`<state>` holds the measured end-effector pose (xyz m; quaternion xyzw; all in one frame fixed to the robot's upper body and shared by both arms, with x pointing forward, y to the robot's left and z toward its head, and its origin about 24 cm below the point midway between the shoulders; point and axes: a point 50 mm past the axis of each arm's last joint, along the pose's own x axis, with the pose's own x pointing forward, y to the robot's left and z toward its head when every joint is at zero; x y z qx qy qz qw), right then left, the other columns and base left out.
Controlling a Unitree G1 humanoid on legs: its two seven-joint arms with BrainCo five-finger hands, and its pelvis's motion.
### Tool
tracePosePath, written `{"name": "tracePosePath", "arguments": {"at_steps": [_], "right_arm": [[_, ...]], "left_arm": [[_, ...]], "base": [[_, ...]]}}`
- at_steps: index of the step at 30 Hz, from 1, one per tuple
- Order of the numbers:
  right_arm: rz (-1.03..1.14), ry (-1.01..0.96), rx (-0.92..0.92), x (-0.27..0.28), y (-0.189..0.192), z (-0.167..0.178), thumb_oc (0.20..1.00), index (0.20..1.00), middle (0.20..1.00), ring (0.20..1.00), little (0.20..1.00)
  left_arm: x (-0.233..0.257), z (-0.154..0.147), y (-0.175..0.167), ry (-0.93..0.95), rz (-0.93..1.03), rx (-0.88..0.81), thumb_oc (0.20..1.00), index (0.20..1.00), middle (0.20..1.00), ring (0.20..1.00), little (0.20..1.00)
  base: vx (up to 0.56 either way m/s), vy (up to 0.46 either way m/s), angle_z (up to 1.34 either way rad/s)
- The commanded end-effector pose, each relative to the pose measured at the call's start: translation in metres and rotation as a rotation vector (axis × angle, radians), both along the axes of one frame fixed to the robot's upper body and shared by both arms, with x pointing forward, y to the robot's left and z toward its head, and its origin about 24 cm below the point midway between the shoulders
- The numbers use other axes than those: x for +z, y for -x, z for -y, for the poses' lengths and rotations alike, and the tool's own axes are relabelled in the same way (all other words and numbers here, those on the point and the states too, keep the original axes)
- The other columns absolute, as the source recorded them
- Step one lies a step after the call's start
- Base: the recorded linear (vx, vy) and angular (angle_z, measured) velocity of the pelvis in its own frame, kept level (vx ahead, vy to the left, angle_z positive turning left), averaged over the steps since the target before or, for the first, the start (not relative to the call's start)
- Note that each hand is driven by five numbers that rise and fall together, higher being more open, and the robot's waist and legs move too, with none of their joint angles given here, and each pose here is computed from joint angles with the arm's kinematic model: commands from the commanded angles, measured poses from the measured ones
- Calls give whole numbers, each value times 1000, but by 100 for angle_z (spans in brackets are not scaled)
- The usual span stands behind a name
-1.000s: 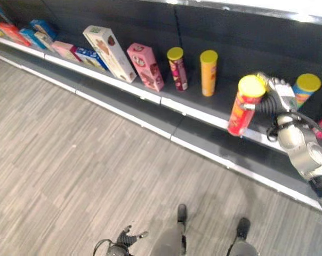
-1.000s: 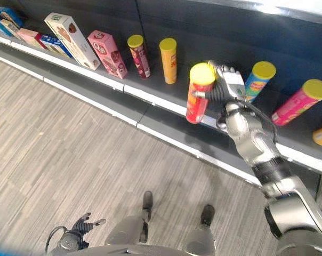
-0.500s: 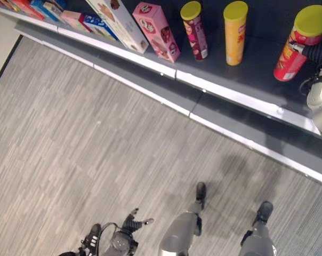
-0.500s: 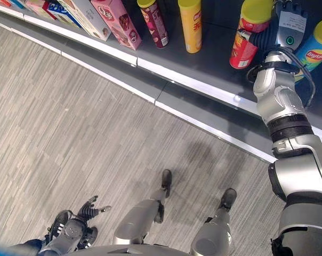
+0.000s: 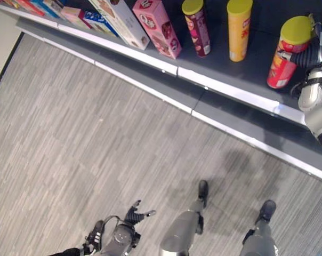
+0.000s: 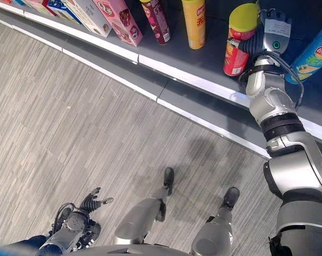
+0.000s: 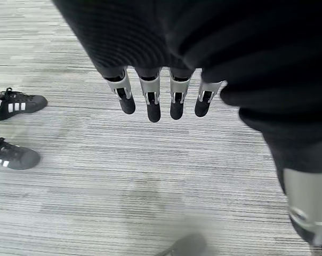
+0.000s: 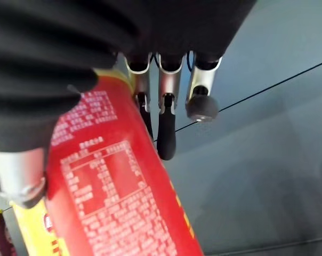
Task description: Put the goods on the table back onto the shelves and tidy them up.
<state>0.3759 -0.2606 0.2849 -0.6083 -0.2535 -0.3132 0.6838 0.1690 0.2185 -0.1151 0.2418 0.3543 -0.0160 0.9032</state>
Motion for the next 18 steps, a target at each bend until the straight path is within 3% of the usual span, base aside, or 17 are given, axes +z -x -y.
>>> {"name": "tracePosePath", "arguments": {"at_steps": [1, 18], "right_arm": [[139, 99, 27, 57, 6, -11, 200, 200, 200, 200, 200], [159, 140, -70, 83, 12, 6, 200, 200, 200, 200, 200]], "left_arm": [[5, -6, -9, -51, 22, -46, 1000, 1000, 1000, 1000, 1000], [3, -8, -7, -55, 14, -41, 1000, 1000, 1000, 1000, 1000]], "base": [[0, 0, 0], [-4, -1, 0]]}}
